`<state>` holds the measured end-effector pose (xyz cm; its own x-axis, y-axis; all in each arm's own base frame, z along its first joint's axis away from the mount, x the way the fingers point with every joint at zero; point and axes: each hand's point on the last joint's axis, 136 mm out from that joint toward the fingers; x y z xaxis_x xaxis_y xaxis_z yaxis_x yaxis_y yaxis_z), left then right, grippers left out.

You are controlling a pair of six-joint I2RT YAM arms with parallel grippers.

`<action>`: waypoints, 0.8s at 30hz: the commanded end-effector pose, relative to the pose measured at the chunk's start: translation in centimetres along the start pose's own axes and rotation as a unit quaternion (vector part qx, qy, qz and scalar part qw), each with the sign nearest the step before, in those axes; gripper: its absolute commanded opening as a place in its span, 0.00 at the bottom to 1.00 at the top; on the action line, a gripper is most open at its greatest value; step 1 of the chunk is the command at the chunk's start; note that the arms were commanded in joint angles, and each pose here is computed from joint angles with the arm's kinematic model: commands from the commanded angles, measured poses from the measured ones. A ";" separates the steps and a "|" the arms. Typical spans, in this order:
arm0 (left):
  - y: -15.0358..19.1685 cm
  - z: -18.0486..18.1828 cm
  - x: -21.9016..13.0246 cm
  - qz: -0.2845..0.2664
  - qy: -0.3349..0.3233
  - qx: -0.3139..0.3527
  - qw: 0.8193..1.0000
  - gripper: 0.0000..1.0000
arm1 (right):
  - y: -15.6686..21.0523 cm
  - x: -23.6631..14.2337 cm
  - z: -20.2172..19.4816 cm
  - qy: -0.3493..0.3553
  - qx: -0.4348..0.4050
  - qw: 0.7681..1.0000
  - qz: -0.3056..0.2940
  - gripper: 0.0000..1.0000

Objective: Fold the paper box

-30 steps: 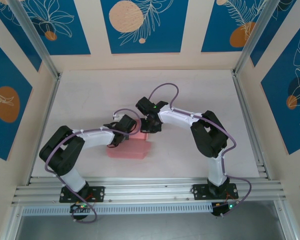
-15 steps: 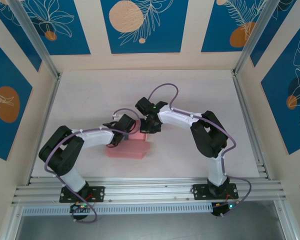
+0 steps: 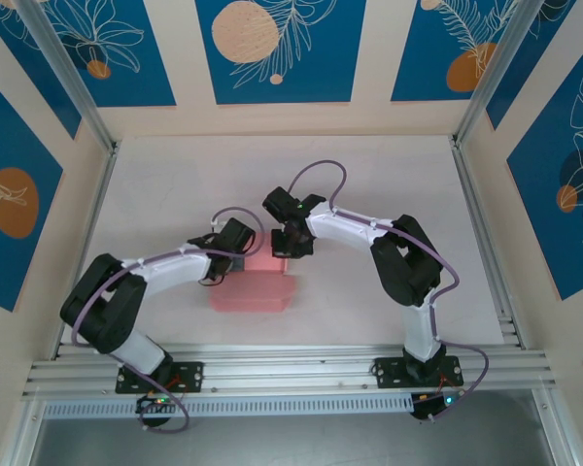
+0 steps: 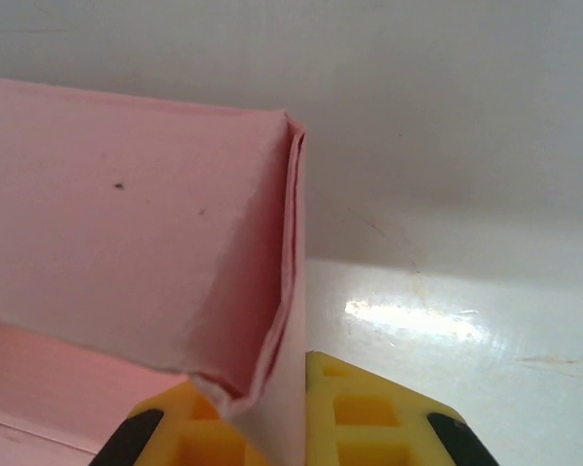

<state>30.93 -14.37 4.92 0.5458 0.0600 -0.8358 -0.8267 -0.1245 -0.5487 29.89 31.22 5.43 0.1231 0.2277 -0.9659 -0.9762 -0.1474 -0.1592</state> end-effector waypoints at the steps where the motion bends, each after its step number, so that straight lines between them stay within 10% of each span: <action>1: -1.3 -1.5 -2.1 -0.007 0.056 -0.014 0.998 0.46 | 0.1 -0.2 0.4 0.008 -0.007 1.000 0.007 0.00; 24: -5.0 0.7 -0.4 -0.066 -0.008 -0.012 0.998 0.30 | -0.1 -0.4 1.0 0.001 -0.014 1.000 0.004 0.00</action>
<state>33.45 -13.59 7.21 0.6122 0.0682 -0.7877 -0.7777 -0.1281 -0.6155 29.84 31.77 5.62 0.1233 0.2259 -0.9663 -0.9736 -0.1610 -0.1618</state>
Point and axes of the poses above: each hand's point on the last joint's axis, 136 mm out from that joint toward the fingers, its own x axis out along the fingers, its own z axis along the line the jaws close on, y = z × x, and after that the axes turned 6 degrees about -x, right-handed
